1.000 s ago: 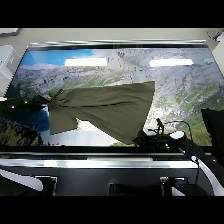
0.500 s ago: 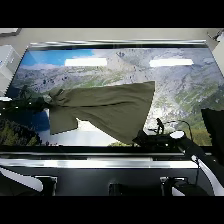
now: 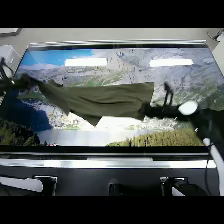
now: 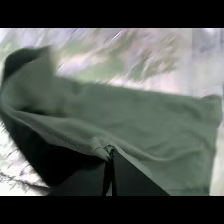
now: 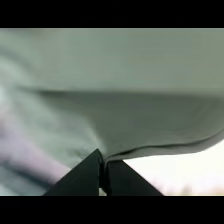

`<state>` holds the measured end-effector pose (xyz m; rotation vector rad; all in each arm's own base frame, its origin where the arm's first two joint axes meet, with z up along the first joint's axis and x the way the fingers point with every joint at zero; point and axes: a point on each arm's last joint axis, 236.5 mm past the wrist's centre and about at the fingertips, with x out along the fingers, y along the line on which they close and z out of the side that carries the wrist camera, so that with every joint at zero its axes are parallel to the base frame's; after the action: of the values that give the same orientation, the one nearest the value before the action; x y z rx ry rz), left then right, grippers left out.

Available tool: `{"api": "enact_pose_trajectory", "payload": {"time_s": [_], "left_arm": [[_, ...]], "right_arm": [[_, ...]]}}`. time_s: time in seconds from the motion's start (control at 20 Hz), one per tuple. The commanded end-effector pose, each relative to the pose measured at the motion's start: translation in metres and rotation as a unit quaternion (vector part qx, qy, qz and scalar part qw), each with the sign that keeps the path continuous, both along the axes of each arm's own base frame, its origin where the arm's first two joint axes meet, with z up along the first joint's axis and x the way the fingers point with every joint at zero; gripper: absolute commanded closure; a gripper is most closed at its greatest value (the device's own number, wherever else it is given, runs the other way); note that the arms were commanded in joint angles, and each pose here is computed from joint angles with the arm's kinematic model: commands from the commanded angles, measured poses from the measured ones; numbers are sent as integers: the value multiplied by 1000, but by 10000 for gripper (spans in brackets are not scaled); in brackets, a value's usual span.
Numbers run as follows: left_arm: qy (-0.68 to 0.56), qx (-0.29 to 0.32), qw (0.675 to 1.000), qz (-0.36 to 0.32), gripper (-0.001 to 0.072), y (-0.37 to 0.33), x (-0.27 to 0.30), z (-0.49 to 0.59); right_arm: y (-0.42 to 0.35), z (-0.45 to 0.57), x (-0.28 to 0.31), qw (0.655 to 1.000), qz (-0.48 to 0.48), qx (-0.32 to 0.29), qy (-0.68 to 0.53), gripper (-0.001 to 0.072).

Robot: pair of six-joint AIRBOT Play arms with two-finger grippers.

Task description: Fold the clothes and pants, and hang the long-sleeved shirts on hangers.

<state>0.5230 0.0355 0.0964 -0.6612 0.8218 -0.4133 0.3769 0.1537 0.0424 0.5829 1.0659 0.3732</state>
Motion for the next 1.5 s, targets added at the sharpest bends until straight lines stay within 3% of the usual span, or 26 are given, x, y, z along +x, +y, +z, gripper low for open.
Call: {"api": "enact_pose_trajectory", "payload": {"time_s": [0.0, 0.1, 0.35, 0.65, 0.85, 1.0, 1.25, 1.45], "left_arm": [[-114, 15, 993, 2, 695, -29, -3, 128], [-180, 31, 983, -6, 695, -52, -18, 200], [-319, 100, 941, 47, 695, -70, -95, 357], [-376, 215, 885, 169, 695, -63, -277, 429], [-352, 231, 878, 229, 695, -56, -352, 417], [-313, 233, 894, 221, 697, -49, -327, 396], [-125, 199, 965, 113, 698, -35, -178, 261], [-4, 183, 982, 39, 697, -32, -45, 90]], "right_arm": [[-86, 119, 72, 971, -134, -144, -138, 688], [-117, 200, 90, 940, -184, -185, -220, 688], [-137, 359, 75, 883, -223, -192, -366, 688], [-129, 445, -53, 865, -156, -222, -423, 687], [-119, 467, -137, 872, -164, -147, -438, 687], [-120, 455, -124, 894, -212, -82, -387, 688], [-106, 291, 11, 961, -164, -158, -158, 687], [-76, 114, 116, 980, -65, -187, -15, 687]]}}
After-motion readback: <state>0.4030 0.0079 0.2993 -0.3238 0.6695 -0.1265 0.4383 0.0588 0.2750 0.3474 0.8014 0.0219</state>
